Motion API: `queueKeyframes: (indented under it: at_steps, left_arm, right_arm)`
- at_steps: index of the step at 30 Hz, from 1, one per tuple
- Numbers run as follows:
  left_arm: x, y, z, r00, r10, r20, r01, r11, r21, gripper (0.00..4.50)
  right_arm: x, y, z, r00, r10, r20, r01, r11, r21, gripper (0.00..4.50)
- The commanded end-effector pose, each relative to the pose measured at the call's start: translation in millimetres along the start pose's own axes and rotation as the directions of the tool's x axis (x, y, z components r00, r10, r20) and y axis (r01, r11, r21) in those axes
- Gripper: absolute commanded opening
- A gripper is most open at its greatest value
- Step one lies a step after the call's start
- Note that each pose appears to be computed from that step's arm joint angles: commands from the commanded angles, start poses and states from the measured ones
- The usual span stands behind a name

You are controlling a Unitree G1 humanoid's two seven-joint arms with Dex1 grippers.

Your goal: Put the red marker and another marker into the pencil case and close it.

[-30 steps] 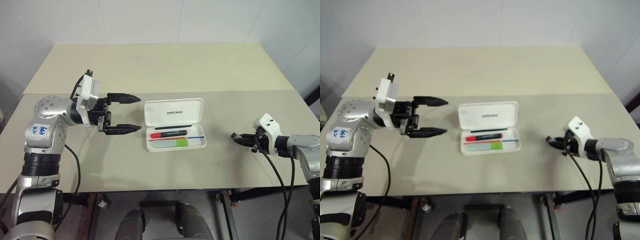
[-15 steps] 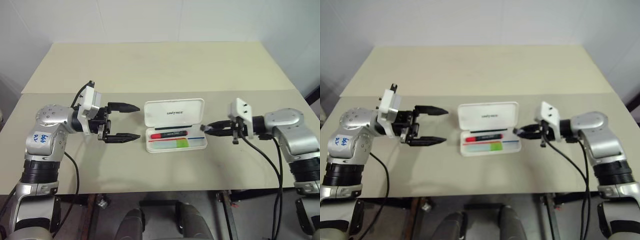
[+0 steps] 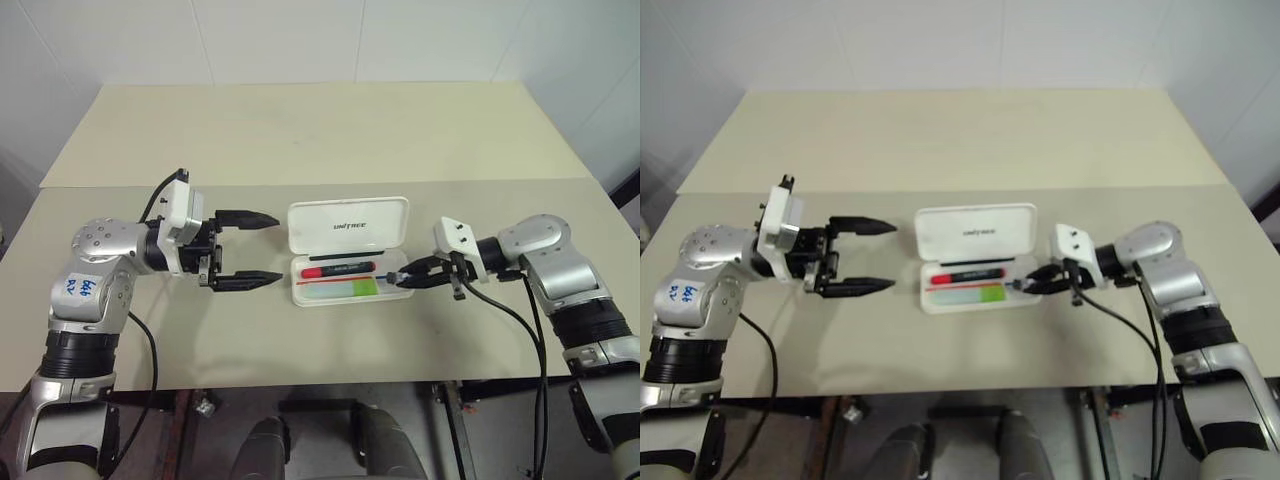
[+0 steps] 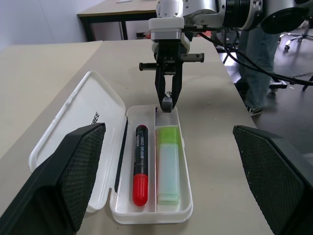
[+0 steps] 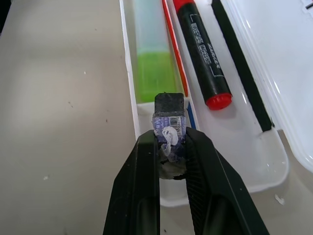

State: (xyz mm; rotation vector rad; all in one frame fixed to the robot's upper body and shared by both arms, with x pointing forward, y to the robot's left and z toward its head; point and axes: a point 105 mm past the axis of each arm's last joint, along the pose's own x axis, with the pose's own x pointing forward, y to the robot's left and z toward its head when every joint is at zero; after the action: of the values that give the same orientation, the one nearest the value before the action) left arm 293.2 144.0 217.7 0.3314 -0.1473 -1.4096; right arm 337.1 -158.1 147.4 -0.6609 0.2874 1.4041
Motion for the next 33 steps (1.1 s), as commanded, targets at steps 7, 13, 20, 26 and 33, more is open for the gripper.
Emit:
queueKeyframes:
  at_steps: [7,13,20,26,33]
  left_arm:
    - [-2.5,-1.0,17.2,0.999,0.02,0.025,-0.021,0.998,0.057,4.5]
    - [-3.1,0.1,19.0,1.0,0.022,0.018,-0.023,0.998,0.062,4.5]
    - [-3.7,2.8,20.4,1.0,0.026,0.013,-0.027,0.997,0.07,4.5]
    - [-4.7,6.1,20.0,1.0,0.029,0.009,-0.03,0.997,0.073,4.5]
    - [-15.6,4.4,11.5,0.999,0.05,-0.004,-0.05,0.998,0.03,4.5]
  right_arm:
    - [6.9,1.4,4.7,0.998,0.057,0.01,-0.057,0.998,-0.037,0.38]
    - [8.8,-11.1,13.3,0.999,0.006,0.047,-0.003,0.998,-0.057,1.68]
    - [5.7,-24.1,32.8,0.992,-0.033,0.123,0.044,0.995,-0.094,4.14]
    - [-8.8,-14.0,54.7,0.967,0.029,0.252,-0.001,0.994,-0.109,4.47]
    - [-30.7,8.3,66.3,0.935,-0.028,0.355,0.057,0.996,-0.071,4.47]
